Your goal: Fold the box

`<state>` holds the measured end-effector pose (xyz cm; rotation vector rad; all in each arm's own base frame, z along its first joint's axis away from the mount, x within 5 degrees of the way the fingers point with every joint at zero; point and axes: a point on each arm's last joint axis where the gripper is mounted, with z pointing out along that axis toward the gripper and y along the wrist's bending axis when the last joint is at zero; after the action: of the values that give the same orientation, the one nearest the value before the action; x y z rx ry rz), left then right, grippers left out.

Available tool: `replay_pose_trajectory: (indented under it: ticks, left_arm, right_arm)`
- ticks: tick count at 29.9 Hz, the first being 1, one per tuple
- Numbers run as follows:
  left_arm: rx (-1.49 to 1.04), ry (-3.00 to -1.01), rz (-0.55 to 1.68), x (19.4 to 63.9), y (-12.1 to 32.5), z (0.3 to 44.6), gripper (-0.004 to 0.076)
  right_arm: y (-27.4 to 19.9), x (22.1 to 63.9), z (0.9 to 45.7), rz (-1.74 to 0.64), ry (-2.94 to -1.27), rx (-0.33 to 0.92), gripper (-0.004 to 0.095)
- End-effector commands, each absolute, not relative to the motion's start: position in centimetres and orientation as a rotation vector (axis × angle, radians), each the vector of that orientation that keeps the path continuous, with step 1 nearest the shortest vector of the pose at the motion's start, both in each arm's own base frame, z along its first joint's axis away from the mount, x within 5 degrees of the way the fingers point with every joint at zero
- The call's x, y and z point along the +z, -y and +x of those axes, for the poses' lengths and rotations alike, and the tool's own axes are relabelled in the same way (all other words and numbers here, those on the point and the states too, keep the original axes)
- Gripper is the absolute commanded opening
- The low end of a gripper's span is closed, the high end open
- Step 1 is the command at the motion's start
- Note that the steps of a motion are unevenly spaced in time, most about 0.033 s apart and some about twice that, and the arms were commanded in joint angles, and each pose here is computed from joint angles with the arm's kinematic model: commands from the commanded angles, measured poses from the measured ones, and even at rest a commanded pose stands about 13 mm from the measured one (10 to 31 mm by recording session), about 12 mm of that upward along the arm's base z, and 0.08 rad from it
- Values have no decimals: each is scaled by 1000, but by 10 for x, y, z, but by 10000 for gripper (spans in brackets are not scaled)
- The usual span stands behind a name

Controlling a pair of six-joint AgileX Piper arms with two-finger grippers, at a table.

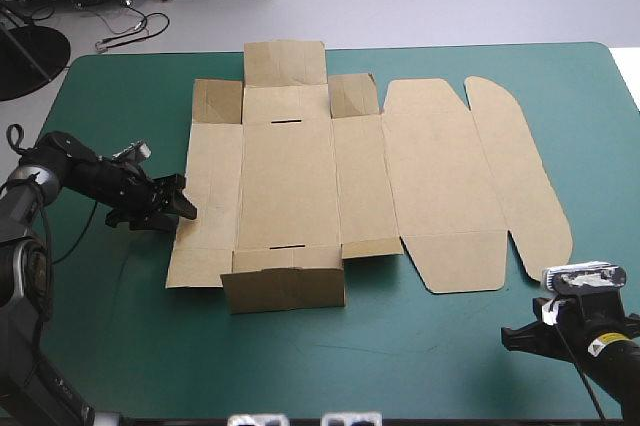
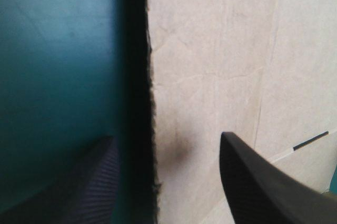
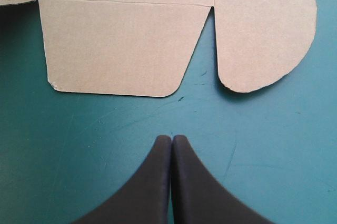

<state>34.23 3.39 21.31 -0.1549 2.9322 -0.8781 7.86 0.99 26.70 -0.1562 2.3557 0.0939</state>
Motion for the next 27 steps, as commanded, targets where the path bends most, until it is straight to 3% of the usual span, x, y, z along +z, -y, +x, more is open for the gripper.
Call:
replay_pose_trajectory:
  ticks: [1, 15, 17, 20, 23, 27]
  left_arm:
    - [-972, -2859, -144, 228, -22, 346, 401]
    - [-1066, -2906, -64, 195, 22, 361, 387]
    - [-1063, -2889, -89, 196, 22, 363, 297]
    - [-1054, -2874, -77, 199, 22, 363, 8]
    - [-1066, -2864, -54, 202, 23, 363, -8]
    - [-1060, -2857, 159, 223, 30, 368, -9]
  right_arm:
    - [-9, 279, 83, -148, -2274, 82, -15]
    - [-9, 279, 83, -148, -2274, 82, -15]
    - [-9, 279, 83, -148, -2274, 82, -15]
    - [-9, 279, 83, -148, -2274, 82, -15]
    - [-9, 279, 83, -143, -2275, 85, -15]
    - [-9, 279, 83, -139, -2275, 86, -15]
